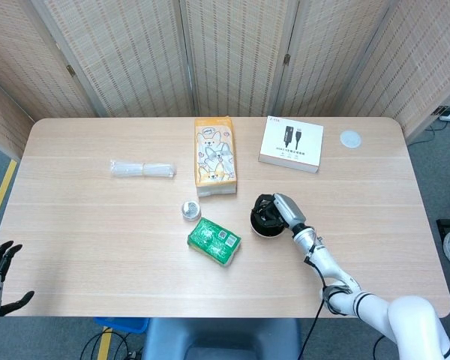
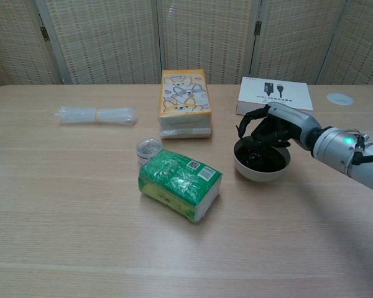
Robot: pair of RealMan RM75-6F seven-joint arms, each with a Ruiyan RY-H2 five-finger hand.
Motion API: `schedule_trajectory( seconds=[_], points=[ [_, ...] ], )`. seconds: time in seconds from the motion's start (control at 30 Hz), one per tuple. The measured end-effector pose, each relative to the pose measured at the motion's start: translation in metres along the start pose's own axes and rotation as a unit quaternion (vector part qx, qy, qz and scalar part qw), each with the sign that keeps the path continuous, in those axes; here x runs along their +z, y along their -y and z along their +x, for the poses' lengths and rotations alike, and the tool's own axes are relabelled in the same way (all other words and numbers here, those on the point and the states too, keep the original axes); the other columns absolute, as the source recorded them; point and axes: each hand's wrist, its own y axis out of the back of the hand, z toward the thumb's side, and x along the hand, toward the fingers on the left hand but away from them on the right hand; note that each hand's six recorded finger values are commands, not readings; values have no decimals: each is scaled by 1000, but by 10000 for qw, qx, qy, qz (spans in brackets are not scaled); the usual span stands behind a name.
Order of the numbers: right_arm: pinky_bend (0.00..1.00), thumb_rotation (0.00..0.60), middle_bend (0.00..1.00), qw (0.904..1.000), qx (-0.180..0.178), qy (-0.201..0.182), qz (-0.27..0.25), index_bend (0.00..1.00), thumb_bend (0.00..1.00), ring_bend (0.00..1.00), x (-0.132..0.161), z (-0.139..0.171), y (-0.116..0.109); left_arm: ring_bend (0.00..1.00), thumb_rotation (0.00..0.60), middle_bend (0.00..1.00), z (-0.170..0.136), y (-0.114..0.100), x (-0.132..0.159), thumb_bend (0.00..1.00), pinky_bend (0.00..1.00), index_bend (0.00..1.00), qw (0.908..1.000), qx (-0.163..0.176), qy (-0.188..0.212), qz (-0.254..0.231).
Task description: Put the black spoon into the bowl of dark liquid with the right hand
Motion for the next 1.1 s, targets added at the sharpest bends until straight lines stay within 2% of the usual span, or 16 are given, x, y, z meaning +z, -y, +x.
schedule_trajectory(
  seconds=[0.33, 0.67, 0.9, 1.1],
  points=[
    [1000, 600, 970, 9998, 153, -1, 102, 709, 495, 1000, -14, 24, -1, 122, 600, 143, 0, 0, 1, 136, 154, 174, 10000, 7, 30, -11],
    [1000, 600, 970, 9996, -132, 140, 191, 711, 510, 1000, -20, 15, -21, 122, 600, 143, 2, 2, 4, 135, 154, 174, 10000, -29, 55, 9],
    [1000, 600, 970, 9999, -74, -1, 119, 714, 510, 1000, -3, -5, -10, 122, 600, 143, 2, 2, 4, 135, 154, 174, 10000, -49, 45, 14],
    [1000, 600, 970, 9997, 140, -132, 135, 714, 509, 1000, 1, 2, 1, 122, 600, 143, 1, 2, 1, 136, 155, 174, 10000, -64, 1, 24]
  ],
)
